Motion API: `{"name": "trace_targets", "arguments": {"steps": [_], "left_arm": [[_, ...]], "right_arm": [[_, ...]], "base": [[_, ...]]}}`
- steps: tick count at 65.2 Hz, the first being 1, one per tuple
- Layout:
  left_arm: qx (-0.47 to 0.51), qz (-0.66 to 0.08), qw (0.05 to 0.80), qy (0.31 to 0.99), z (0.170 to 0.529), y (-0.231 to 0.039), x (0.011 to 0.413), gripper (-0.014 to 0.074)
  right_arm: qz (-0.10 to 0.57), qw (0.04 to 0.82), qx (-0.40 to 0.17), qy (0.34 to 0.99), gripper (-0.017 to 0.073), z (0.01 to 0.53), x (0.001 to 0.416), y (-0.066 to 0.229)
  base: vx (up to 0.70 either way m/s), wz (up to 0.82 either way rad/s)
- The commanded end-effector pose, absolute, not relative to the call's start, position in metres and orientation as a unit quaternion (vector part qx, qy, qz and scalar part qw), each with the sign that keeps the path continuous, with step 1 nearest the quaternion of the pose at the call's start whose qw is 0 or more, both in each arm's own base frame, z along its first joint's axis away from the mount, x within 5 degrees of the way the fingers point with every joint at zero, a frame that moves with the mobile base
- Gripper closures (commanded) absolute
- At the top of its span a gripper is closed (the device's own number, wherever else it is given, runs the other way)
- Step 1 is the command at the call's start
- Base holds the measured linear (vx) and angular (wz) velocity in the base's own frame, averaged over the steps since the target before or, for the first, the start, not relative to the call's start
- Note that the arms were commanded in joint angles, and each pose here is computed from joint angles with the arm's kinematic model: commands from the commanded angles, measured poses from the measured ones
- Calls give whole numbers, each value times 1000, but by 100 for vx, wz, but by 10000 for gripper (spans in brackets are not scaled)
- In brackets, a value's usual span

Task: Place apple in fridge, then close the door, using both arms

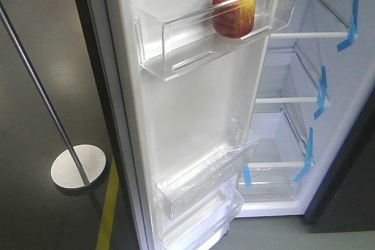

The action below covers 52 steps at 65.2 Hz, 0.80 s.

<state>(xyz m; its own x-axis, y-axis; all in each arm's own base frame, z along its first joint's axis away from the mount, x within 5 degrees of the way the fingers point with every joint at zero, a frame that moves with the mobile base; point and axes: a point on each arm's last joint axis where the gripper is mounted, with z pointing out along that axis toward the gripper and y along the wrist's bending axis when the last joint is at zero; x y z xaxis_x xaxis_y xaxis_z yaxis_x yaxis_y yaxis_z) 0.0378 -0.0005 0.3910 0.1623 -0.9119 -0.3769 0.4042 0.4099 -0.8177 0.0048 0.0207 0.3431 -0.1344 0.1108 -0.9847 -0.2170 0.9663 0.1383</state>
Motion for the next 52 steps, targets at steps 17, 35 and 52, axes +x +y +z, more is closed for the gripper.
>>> {"name": "trace_targets", "arguments": {"steps": [17,35,52], "left_arm": [[-254,-448,705,488,425,-16,153,492],[-256,-486,686,478,460,-27,213,322],[-212,-559,656,461,505,-45,259,320]], "right_arm": [[119,676,-35,726,548,353,6,20],[120,665,-38,736,543,350,6,21],[121,653,-42,746,538,347,6,21]], "base": [[0,0],[0,0],[0,0]]}}
